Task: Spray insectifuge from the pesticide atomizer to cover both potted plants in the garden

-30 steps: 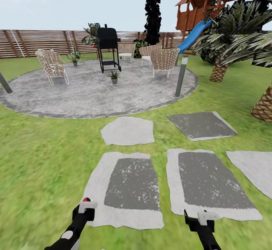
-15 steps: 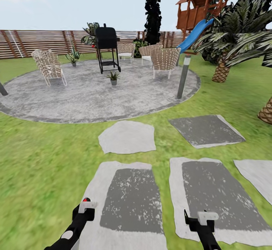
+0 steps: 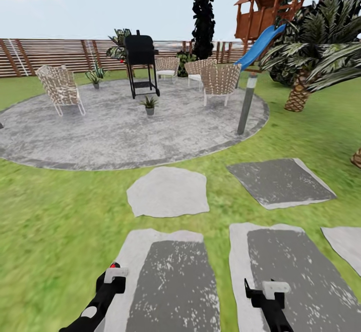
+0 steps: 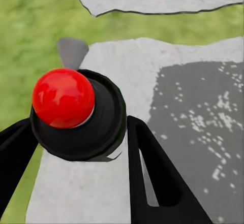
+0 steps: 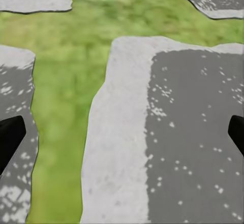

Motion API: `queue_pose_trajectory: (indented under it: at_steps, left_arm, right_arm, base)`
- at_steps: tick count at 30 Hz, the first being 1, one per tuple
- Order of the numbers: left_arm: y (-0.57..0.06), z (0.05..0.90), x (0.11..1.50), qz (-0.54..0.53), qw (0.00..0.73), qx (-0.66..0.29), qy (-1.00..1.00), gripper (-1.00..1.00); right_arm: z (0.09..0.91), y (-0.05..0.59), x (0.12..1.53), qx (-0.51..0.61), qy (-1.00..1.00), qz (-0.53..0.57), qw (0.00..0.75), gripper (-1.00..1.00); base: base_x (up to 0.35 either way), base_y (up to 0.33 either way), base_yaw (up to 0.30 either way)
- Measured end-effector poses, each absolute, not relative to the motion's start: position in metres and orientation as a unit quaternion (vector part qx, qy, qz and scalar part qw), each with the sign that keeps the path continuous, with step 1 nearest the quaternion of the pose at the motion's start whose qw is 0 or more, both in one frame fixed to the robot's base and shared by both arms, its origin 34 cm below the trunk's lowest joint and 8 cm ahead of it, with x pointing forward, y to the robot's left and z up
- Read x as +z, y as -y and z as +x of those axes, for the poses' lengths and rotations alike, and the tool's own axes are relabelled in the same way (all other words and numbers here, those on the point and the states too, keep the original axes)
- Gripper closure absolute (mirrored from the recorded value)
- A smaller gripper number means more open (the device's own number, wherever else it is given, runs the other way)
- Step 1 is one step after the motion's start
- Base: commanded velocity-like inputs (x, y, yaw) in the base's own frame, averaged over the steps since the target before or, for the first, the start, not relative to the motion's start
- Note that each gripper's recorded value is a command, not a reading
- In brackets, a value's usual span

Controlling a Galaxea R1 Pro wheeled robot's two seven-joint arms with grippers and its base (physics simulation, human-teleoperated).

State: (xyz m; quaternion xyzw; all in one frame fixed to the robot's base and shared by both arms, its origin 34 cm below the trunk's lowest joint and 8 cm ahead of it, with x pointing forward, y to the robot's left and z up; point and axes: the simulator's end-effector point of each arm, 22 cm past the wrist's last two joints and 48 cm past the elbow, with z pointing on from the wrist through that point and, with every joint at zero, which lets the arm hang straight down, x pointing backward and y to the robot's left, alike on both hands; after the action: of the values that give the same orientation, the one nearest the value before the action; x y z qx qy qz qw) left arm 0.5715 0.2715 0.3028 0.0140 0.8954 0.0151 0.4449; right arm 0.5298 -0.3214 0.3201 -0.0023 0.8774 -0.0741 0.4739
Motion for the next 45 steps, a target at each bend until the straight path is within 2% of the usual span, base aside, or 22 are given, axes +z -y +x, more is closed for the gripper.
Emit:
queue_pose_trajectory:
  at_steps: [45]
  left_arm:
    - [-0.2712,0.573,0.3041,0.015,0.447,0.015,-0.894,1.0]
  right_arm:
    - [0.5203,0.321,0.3109,-0.073,-0.884,-0.005,0.462,-1.0]
  base:
    - [0.339,0.0,0.0]
